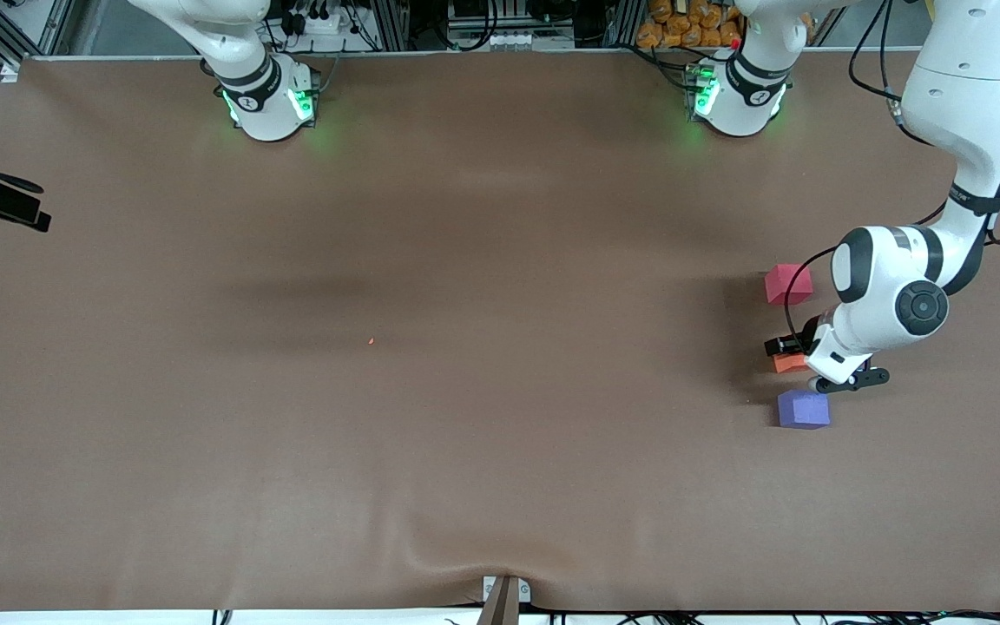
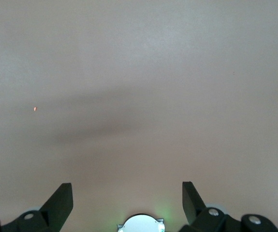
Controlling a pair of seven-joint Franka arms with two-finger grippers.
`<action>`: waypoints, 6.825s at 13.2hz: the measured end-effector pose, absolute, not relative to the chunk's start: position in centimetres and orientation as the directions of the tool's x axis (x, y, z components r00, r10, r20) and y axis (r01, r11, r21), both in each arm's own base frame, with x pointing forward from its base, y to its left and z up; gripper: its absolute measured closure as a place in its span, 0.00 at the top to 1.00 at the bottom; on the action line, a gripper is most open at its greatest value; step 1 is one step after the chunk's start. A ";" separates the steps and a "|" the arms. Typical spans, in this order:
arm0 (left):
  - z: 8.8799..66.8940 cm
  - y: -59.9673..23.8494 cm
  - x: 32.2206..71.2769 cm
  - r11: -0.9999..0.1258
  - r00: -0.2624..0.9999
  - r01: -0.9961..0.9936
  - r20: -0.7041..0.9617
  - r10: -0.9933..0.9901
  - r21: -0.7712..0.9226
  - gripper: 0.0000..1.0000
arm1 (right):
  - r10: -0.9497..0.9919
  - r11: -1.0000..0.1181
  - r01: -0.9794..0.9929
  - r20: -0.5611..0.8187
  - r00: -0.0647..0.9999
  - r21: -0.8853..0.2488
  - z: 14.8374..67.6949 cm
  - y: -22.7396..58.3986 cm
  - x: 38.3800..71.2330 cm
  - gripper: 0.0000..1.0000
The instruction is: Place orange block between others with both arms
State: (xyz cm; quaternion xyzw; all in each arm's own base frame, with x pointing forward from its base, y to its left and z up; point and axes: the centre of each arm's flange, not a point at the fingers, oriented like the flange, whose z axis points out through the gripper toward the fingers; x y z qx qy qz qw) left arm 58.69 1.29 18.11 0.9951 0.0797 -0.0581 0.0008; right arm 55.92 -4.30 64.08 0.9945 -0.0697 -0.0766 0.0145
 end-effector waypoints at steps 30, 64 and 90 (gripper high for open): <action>47.9 -11.8 62.3 -0.999 0.998 -0.053 -0.032 -0.053 -0.011 1.00 | -0.131 -0.991 -0.127 -0.136 0.982 0.034 65.2 -1.7 55.7 1.00; 66.1 -6.8 52.7 -0.963 0.963 -0.269 0.004 -0.269 0.020 1.00 | -0.154 -0.988 -0.152 -0.123 0.980 0.028 62.9 -3.0 57.6 1.00; 65.1 -6.3 52.8 -0.999 0.998 -0.034 -0.049 -0.033 -0.030 1.00 | -0.159 -0.987 -0.157 -0.129 0.979 0.030 63.1 -3.2 57.4 1.00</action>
